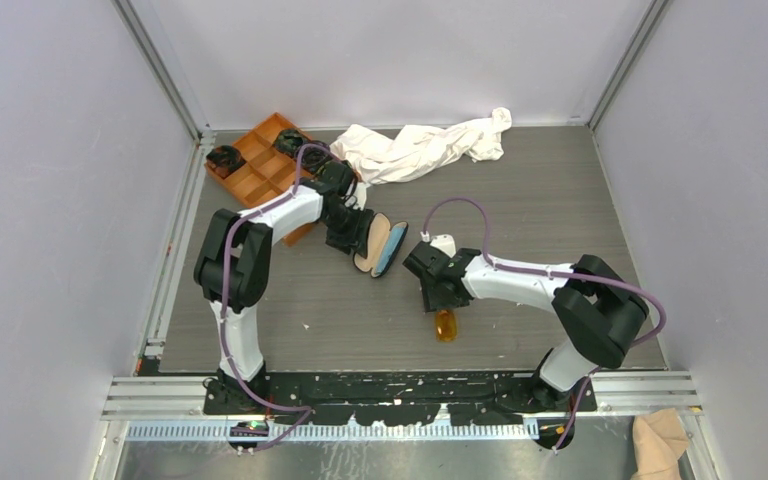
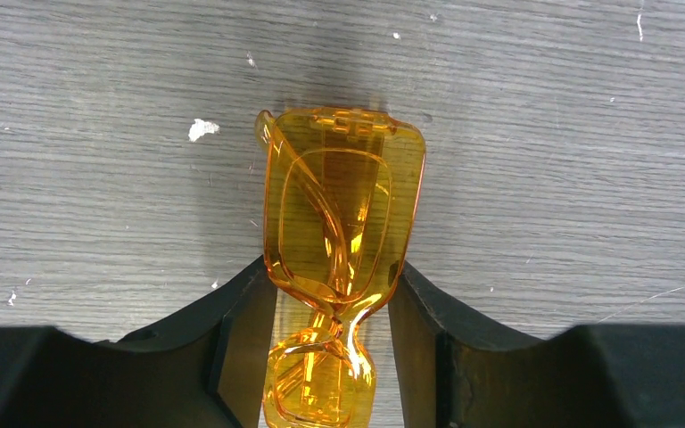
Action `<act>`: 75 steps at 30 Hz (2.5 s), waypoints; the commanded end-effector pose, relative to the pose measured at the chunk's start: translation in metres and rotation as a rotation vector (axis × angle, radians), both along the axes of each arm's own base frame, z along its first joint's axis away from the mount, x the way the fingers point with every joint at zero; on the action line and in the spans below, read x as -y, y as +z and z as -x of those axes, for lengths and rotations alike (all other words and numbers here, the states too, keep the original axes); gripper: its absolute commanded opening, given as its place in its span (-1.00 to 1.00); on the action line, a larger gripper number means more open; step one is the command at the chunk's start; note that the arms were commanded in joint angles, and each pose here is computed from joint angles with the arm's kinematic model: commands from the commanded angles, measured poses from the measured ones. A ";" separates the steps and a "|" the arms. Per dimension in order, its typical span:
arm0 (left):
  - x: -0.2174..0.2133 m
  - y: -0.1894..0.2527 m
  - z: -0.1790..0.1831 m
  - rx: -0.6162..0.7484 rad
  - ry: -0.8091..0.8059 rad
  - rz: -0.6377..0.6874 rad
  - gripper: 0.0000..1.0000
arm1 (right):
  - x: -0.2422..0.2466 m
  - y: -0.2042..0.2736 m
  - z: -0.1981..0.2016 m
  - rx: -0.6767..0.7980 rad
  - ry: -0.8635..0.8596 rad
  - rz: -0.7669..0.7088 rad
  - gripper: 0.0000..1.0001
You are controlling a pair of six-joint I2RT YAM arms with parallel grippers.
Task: Organize the sunglasses
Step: Pick up the sunglasses from the center of the board.
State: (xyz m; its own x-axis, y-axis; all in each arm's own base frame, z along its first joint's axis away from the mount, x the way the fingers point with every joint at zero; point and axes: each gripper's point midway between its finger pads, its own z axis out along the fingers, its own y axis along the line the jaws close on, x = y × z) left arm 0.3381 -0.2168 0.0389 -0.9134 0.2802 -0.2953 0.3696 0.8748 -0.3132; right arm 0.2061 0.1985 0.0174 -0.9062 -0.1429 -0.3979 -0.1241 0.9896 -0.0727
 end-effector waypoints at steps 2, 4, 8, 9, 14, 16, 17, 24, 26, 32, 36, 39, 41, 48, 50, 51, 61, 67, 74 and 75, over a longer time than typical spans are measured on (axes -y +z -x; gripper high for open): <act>0.010 0.014 -0.010 0.036 -0.018 0.041 -0.13 | 0.004 0.002 0.000 0.036 -0.027 -0.010 -0.11; 0.010 0.015 -0.008 0.038 -0.022 0.037 -0.21 | 0.004 0.004 0.000 0.046 -0.026 -0.016 -0.14; 0.009 0.019 -0.006 0.071 -0.045 0.004 -0.34 | 0.003 0.010 -0.002 0.070 -0.005 -0.040 -0.20; 0.009 0.020 -0.006 0.082 -0.054 -0.005 -0.37 | 0.002 0.012 -0.002 0.075 0.003 -0.046 -0.21; 0.008 0.028 -0.003 0.141 -0.099 -0.054 -0.46 | -0.004 0.022 -0.004 0.106 0.059 -0.090 -0.26; 0.008 0.031 -0.002 0.163 -0.114 -0.057 -0.64 | -0.007 0.024 -0.005 0.114 0.089 -0.101 -0.30; 0.008 0.032 -0.002 0.171 -0.119 -0.059 -0.72 | -0.008 0.025 -0.004 0.116 0.107 -0.110 -0.31; 0.007 0.040 0.007 0.233 -0.194 -0.093 -0.99 | -0.014 0.038 -0.006 0.162 0.195 -0.148 -0.32; 0.004 0.041 0.008 0.259 -0.211 -0.114 -0.99 | -0.016 0.043 -0.007 0.179 0.233 -0.147 -0.31; -0.002 0.033 0.014 0.360 -0.313 -0.228 -0.99 | -0.021 0.063 -0.013 0.239 0.336 -0.137 -0.31; 0.007 0.026 0.018 0.416 -0.391 -0.226 -1.00 | -0.020 0.073 -0.018 0.280 0.381 -0.121 -0.31; 0.013 0.020 0.020 0.438 -0.460 -0.203 -0.99 | -0.016 0.073 -0.019 0.289 0.383 -0.105 -0.31; 0.014 0.018 0.019 0.462 -0.479 -0.202 -1.00 | -0.015 0.074 -0.019 0.294 0.374 -0.109 -0.31; 0.020 0.019 0.015 0.572 -0.571 -0.249 -0.87 | -0.004 0.084 -0.013 0.344 0.323 -0.156 -0.31; 0.021 0.019 0.012 0.597 -0.590 -0.289 -0.82 | -0.001 0.088 -0.011 0.355 0.315 -0.164 -0.31; 0.024 0.020 0.011 0.606 -0.600 -0.301 -0.81 | 0.001 0.089 -0.010 0.361 0.314 -0.167 -0.31; 0.035 0.018 0.011 0.625 -0.653 -0.361 -0.40 | 0.013 0.097 -0.006 0.390 0.290 -0.165 -0.31; 0.039 0.038 0.012 0.639 -0.663 -0.355 0.98 | 0.016 0.099 -0.007 0.404 0.269 -0.167 -0.32; 0.028 0.082 0.006 0.693 -0.577 -0.394 0.99 | 0.020 0.103 -0.009 0.425 0.256 -0.159 -0.32; 0.025 0.089 0.007 0.700 -0.558 -0.394 1.00 | 0.020 0.105 -0.009 0.429 0.252 -0.161 -0.32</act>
